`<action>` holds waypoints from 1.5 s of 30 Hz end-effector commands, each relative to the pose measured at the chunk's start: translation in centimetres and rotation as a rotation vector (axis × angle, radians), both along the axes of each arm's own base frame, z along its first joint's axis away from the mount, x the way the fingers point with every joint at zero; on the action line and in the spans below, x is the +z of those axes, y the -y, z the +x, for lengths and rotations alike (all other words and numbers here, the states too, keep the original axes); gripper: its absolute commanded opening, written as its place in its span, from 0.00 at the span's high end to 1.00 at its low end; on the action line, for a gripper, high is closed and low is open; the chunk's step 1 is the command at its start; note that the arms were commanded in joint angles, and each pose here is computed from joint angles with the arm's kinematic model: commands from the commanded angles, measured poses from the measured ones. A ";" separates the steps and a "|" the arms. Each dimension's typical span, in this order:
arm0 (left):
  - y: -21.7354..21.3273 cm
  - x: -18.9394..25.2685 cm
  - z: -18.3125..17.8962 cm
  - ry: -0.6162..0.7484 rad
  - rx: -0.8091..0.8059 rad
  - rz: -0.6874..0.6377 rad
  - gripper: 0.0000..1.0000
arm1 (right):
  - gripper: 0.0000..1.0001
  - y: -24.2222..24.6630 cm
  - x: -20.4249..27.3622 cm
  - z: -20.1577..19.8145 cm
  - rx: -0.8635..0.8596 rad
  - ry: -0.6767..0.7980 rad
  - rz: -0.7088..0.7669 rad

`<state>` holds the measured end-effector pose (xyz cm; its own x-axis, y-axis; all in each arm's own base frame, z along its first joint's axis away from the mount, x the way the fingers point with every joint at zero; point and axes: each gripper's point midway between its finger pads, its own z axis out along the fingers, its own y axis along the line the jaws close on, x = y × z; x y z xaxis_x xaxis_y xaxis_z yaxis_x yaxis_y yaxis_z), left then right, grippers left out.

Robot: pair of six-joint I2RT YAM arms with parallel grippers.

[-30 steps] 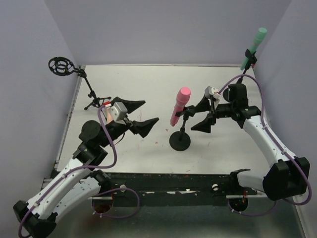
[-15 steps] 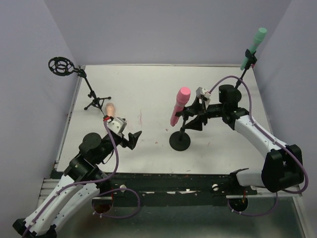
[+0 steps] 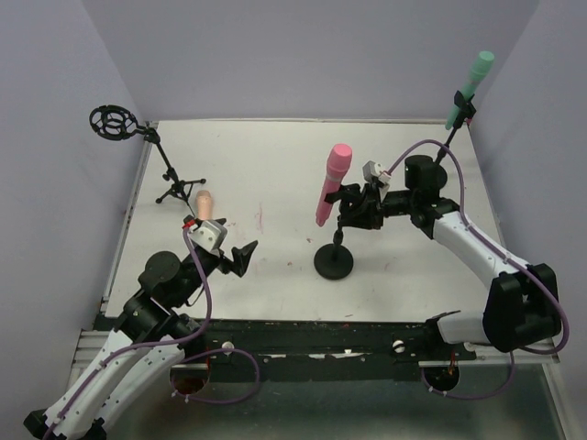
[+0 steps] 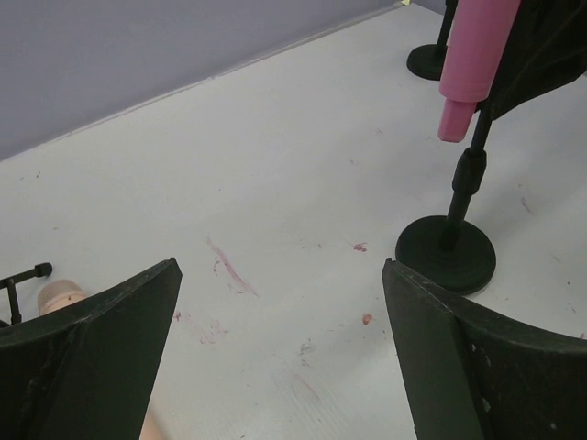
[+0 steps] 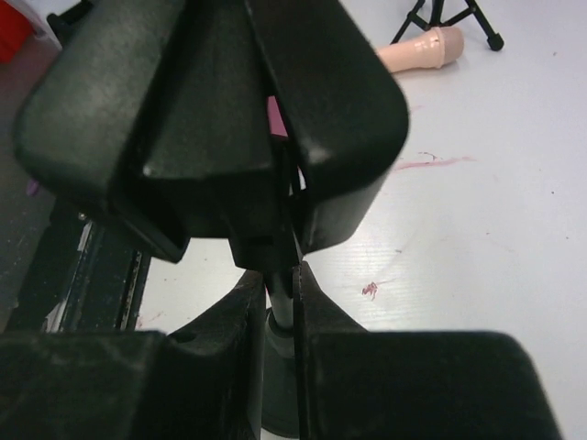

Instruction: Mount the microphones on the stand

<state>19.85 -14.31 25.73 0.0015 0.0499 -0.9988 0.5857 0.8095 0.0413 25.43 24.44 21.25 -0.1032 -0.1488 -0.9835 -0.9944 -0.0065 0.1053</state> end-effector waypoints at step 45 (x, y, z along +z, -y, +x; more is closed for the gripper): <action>-2.2 1.5 -2.3 0.113 0.006 -0.048 0.01 | 0.89 32.0 6.1 17.7 -0.987 0.247 -0.145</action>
